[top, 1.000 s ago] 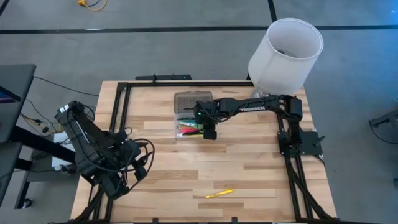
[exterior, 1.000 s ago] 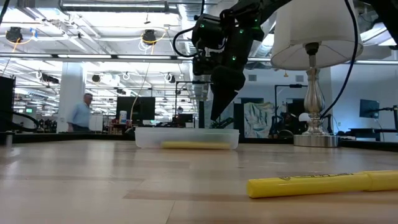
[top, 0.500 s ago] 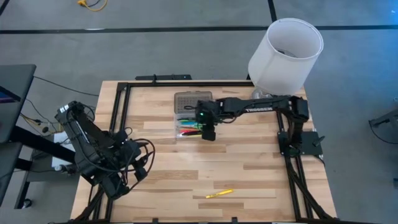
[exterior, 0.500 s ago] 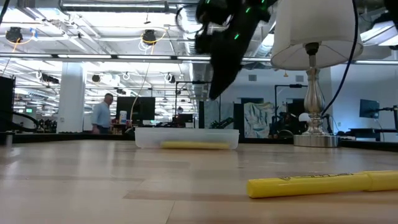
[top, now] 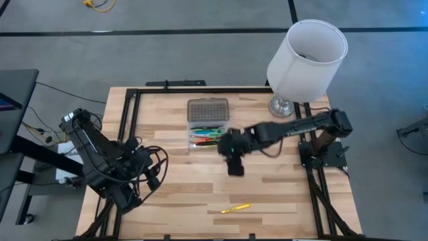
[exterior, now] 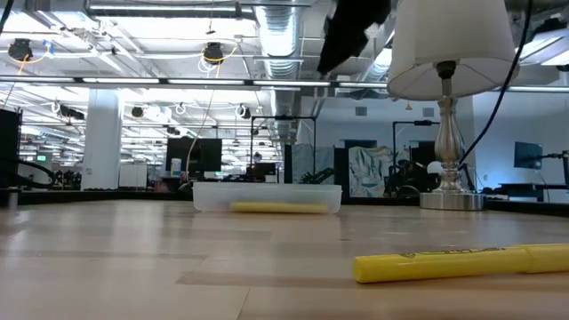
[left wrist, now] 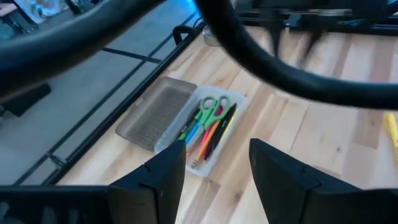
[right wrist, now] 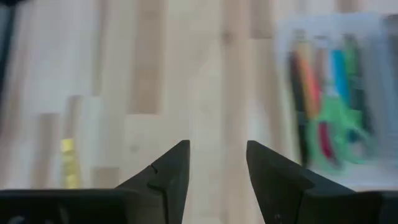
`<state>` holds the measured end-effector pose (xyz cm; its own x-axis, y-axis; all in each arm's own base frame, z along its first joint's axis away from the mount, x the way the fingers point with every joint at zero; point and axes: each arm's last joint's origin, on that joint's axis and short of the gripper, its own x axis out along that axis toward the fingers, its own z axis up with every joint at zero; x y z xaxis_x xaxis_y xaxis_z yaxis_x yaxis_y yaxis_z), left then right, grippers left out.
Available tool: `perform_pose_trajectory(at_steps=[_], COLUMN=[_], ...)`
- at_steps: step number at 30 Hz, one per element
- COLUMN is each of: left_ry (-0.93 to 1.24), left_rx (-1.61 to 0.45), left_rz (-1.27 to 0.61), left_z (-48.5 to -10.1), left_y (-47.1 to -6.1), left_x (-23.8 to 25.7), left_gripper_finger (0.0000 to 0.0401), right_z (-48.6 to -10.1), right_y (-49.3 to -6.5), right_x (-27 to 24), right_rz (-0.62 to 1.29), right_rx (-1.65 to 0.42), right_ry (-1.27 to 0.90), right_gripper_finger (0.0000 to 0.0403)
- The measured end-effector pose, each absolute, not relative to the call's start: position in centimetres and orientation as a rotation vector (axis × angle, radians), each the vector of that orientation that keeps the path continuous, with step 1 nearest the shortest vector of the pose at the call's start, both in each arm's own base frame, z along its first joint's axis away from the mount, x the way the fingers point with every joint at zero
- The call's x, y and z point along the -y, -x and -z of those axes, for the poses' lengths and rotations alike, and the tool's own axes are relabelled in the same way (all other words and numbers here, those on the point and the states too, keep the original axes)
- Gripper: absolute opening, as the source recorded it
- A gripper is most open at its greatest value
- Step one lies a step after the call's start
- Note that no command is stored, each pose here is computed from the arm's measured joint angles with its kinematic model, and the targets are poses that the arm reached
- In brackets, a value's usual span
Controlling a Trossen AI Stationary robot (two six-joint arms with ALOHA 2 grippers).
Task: Pick & place school supplies into a supply box
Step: Put the yellow marker pen into the supply box
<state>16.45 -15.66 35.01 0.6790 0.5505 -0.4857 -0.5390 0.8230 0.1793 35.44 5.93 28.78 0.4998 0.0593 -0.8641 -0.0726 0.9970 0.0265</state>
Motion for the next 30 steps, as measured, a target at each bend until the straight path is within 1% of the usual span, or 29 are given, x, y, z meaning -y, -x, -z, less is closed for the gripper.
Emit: perform_pose_trajectory(at_steps=[6, 9, 11, 13, 16, 23, 27, 30], left_ry=[-0.052, -0.063, -0.065, -0.071, -0.102, -0.138, -0.138, -0.151], left_rx=[-0.566, -0.570, -0.567, -0.565, -0.569, -0.586, -0.615, -0.635], left_rz=[-0.626, -0.623, -0.614, -0.604, -0.586, -0.577, -0.569, -0.561], left_z=[-35.0, -35.0, -35.0, -35.0, -35.0, -35.1, -35.0, -35.0], left_y=[-16.9, -17.1, -17.3, -17.7, -18.3, -19.2, -19.4, -19.5], left_x=[15.2, 15.2, 15.3, 15.3, 15.5, 15.1, 14.9, 14.8], left_gripper_finger=[0.0174, 0.0174, 0.0174, 0.0174, 0.0174, 0.0174, 0.0174, 0.0174], right_z=[-28.2, -27.5, -27.3, -26.6, -26.0, -22.3, -19.4, -18.0], right_y=[-34.4, -33.7, -33.8, -33.3, -33.6, -34.0, -34.2, -34.3], right_x=[-11.6, -13.6, -14.7, -15.6, -17.3, -21.3, -22.4, -22.8], right_rz=[-0.174, -0.152, -0.131, -0.113, -0.125, -0.201, -0.192, -0.180], right_rx=[-1.058, -1.089, -1.072, -1.109, -1.085, -1.106, -1.179, -1.222], right_ry=[0.030, 0.036, 0.010, 0.000, -0.032, 0.015, 0.022, 0.009], right_gripper_finger=[0.0152, 0.0149, 0.0146, 0.0143, 0.0139, 0.0137, 0.0135, 0.0133])
